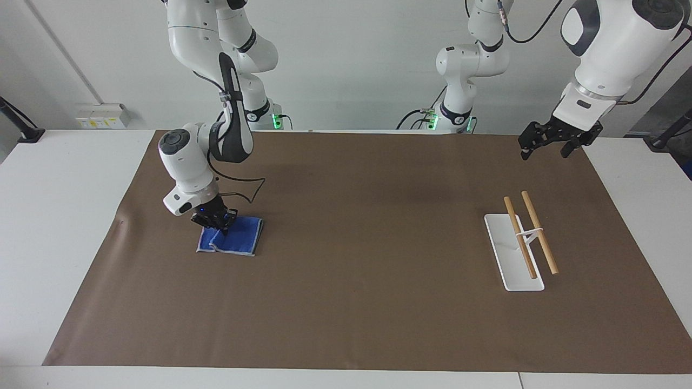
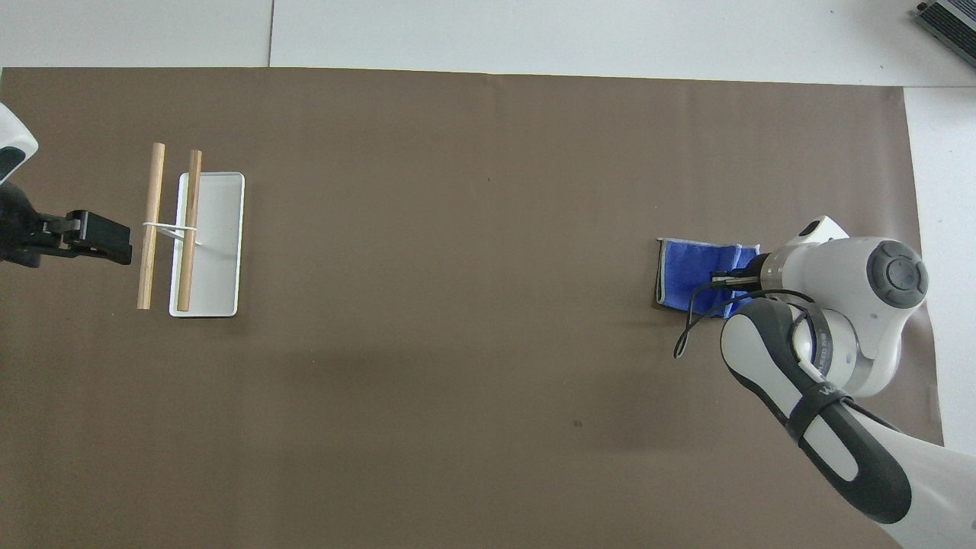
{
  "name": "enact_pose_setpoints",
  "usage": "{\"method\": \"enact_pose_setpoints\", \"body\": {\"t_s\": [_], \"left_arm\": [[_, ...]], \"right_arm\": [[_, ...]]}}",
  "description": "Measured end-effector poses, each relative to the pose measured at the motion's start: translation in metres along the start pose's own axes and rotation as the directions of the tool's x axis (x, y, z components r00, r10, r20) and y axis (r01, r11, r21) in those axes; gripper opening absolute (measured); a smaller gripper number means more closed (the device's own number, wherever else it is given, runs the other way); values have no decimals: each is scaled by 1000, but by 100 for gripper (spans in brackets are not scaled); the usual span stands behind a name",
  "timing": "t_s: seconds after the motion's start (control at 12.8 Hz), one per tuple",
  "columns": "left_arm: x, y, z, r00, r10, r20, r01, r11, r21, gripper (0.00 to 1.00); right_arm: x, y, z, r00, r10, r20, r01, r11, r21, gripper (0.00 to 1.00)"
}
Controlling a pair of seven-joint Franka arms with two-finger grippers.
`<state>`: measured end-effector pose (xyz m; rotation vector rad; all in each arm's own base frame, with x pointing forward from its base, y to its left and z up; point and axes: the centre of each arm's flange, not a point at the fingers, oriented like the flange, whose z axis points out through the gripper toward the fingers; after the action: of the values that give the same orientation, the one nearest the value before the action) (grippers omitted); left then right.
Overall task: Right arm passes towel to left arm to hang
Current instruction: 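Lift the towel with the right gripper while the left gripper advances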
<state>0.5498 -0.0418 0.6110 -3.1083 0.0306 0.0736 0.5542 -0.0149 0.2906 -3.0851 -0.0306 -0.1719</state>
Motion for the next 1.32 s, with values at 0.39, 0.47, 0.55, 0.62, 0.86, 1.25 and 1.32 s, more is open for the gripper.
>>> {"method": "enact_pose_setpoints", "body": {"t_s": [0.39, 0.47, 0.55, 0.62, 0.86, 1.25, 1.32], "left_arm": [[-1, 3, -1, 1000, 5, 1, -5, 1000, 0, 100], [-1, 5, -1, 1000, 8, 1, -8, 1000, 1, 100], [-1, 6, -1, 1000, 11, 1, -11, 1000, 1, 100], [-1, 7, -1, 1000, 12, 1, -12, 1000, 1, 100], [0, 10, -2, 1000, 12, -9, -12, 1000, -11, 100], [14, 22, 10, 978, -193, -79, 169, 954, -247, 100], [15, 25, 16, 962, -262, -74, 229, 925, -304, 100]], "right_arm": [[21, -28, -58, 999, -31, 23, 29, 998, 55, 4], [23, -38, -71, 1000, -6, 6, 5, 995, 102, 4], [24, -47, -80, 1000, 17, -10, -15, 989, 146, 4], [26, -58, -88, 999, 39, -24, -34, 981, 190, 4], [36, -96, -113, 990, 129, -52, -103, 929, 355, 4], [43, -183, -149, 898, 420, 131, -415, 707, 573, 4], [41, -201, -154, 868, 462, 184, -471, 647, 599, 4]]}}
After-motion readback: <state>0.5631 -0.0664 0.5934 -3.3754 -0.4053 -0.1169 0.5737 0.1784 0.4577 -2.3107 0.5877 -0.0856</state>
